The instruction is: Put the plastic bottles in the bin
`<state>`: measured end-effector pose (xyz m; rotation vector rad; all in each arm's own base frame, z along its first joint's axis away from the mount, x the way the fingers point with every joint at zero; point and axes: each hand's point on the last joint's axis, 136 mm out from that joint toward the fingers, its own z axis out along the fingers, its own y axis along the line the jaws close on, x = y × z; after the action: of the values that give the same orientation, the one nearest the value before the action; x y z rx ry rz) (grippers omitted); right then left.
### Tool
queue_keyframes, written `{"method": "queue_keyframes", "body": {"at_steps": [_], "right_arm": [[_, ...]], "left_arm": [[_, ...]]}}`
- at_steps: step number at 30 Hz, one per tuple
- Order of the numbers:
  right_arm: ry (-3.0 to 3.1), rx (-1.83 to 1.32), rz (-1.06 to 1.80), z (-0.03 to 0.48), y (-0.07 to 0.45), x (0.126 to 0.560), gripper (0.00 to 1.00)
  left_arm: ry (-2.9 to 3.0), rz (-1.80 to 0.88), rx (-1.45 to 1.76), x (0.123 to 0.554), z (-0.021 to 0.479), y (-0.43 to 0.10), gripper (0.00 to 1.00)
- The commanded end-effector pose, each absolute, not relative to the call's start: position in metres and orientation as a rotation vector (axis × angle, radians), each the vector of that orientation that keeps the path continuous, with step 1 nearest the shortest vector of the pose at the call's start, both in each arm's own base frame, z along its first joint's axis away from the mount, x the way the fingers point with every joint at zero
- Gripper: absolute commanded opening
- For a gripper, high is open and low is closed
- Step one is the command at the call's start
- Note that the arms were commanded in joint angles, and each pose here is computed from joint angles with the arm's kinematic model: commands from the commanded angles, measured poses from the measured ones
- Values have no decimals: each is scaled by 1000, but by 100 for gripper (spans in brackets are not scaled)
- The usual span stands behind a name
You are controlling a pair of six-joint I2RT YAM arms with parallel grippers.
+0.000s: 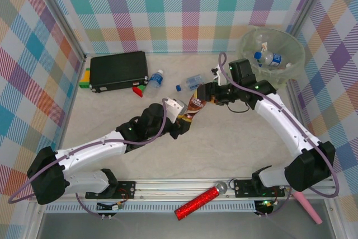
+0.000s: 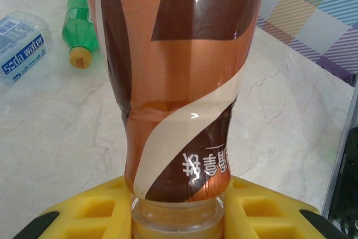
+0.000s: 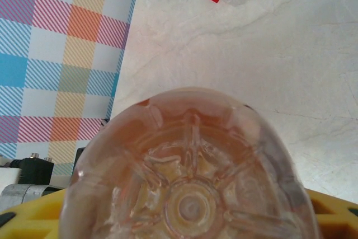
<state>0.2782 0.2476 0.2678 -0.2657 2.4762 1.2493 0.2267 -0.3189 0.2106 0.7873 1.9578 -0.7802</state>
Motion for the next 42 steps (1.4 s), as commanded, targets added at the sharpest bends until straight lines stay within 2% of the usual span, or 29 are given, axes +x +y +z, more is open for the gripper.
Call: {"method": "queue_keyframes", "body": {"at_steps": [1, 2, 4, 6, 7, 13, 20, 31, 36, 42], "right_arm": [[2424, -315, 1208, 285, 246, 277, 57], [2414, -310, 1195, 288, 244, 278, 57], [2392, -293, 1160, 294, 240, 279, 57], [2369, -257, 1083, 302, 230, 284, 56], [2357, -241, 1039, 306, 224, 286, 55], [2240, -67, 771, 344, 166, 306, 53], [2138, 138, 368, 380, 80, 333, 52], [1902, 409, -114, 433, -36, 371, 52], [1849, 509, -299, 437, -79, 396, 52], [1839, 536, -407, 431, -104, 427, 51]], "left_arm": [[1933, -779, 818, 225, 220, -324, 30], [1936, -774, 810, 226, 220, -324, 36], [1939, -767, 788, 229, 220, -323, 64], [1937, -748, 735, 235, 223, -320, 96], [1934, -739, 711, 237, 224, -317, 100], [1883, -719, 576, 243, 235, -299, 100], [1883, -680, 502, 247, 220, -285, 100], [1878, -800, 482, 236, 222, -289, 100], [1877, -832, 491, 232, 224, -292, 100], [1875, -835, 493, 232, 224, -292, 100]]}}
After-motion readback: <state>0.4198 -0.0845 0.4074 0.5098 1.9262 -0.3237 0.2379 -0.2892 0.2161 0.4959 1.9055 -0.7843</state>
